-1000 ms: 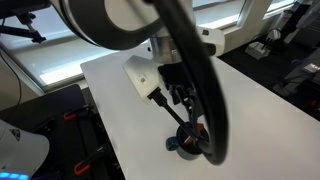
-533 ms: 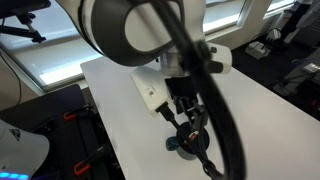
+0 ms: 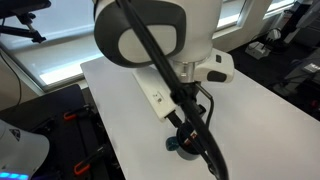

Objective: Pick up the marker from the mug and place it on the table

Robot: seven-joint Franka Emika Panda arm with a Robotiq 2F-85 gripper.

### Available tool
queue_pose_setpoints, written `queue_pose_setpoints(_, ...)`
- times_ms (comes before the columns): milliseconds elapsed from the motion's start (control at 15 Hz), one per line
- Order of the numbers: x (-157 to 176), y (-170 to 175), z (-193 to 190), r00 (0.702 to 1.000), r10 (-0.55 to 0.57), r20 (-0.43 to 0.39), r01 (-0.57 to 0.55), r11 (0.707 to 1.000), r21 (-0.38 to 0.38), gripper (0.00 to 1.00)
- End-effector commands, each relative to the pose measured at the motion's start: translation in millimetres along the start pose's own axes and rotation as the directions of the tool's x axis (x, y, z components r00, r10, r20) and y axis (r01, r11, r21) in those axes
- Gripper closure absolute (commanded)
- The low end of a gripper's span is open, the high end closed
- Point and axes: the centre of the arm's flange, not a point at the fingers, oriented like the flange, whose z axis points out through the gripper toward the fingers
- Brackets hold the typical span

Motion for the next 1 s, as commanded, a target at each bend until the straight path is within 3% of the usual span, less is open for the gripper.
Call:
queue_pose_setpoints(0, 14, 5, -6, 0.998, -0.069, -0.009, 0.069, 0.995, 0.074, 0.31)
queue_pose_setpoints(400, 42, 37, -15, 0.990, -0.140, -0.028, 0.141, 0.988, 0.063, 0.30)
queue_pose_setpoints(933, 52, 64, 5, 0.986, -0.165, 0.030, 0.162, 0.984, 0.067, 0.35)
